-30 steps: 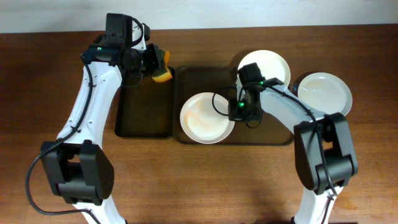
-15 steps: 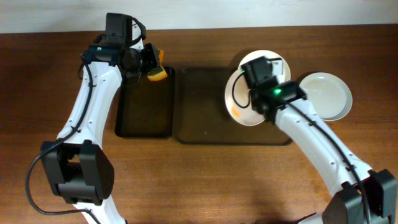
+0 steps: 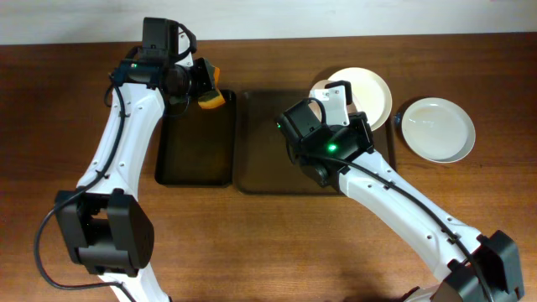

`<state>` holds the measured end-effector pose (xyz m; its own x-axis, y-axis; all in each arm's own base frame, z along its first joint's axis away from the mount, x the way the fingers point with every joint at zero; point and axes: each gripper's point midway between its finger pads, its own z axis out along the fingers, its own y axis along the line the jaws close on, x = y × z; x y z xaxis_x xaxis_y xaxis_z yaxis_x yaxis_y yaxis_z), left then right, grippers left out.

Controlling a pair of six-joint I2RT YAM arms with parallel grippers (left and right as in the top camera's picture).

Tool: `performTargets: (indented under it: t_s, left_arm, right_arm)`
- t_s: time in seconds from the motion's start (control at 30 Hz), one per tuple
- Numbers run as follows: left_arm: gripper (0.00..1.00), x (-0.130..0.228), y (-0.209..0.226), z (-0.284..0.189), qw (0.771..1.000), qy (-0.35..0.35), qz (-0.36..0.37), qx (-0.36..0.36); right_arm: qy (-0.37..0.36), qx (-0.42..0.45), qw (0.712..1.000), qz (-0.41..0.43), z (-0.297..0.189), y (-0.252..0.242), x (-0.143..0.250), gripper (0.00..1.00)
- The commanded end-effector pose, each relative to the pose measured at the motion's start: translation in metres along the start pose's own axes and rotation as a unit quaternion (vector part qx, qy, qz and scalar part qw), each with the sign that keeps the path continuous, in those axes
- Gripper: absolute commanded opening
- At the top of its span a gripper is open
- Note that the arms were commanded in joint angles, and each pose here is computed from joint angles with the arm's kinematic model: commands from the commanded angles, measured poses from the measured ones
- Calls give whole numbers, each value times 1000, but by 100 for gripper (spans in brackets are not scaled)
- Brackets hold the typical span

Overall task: Clean dirty plates on tray and stack at the side
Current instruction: 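Lift the cleaned plate with the right gripper and carry it right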

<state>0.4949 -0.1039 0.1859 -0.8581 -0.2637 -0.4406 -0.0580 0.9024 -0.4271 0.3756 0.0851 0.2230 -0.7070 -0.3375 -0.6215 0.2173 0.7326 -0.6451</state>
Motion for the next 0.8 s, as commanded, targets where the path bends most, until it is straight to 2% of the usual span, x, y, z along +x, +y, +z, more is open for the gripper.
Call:
performTargets:
  t_s: [0.0, 0.2, 0.37, 0.47, 0.6, 0.67, 0.7, 0.77]
  left_arm:
    - [0, -1, 3, 2, 1000, -2, 5, -4]
    - [0, -1, 3, 2, 1000, -2, 5, -4]
    - [0, -1, 2, 2, 1000, -1, 1, -3]
    - [0, 0, 1, 2, 1000, -1, 3, -3]
    - [0, 4, -7, 4, 1000, 3, 10, 1]
    - [0, 5, -9, 5, 1000, 3, 13, -1]
    - [0, 5, -10, 6, 1000, 2, 16, -5]
    - [0, 6, -12, 6, 1000, 3, 18, -3]
  right_arm:
    - [-18, 20, 999, 21, -8, -16, -10, 4]
    - [-9, -14, 1000, 24, -8, -6, -8, 4]
    - [34, -173, 980, 89, -4, 12, -9, 4]
    - [65, -230, 958, 157, 16, -9, -10, 4]
    - [124, -283, 911, 274, 68, -59, 10, 4]
    - [136, -281, 893, 324, 91, -88, 22, 4]
    - [139, -267, 881, 365, 110, -117, 34, 4]
    - [144, -233, 872, 406, 133, -152, 54, 4]
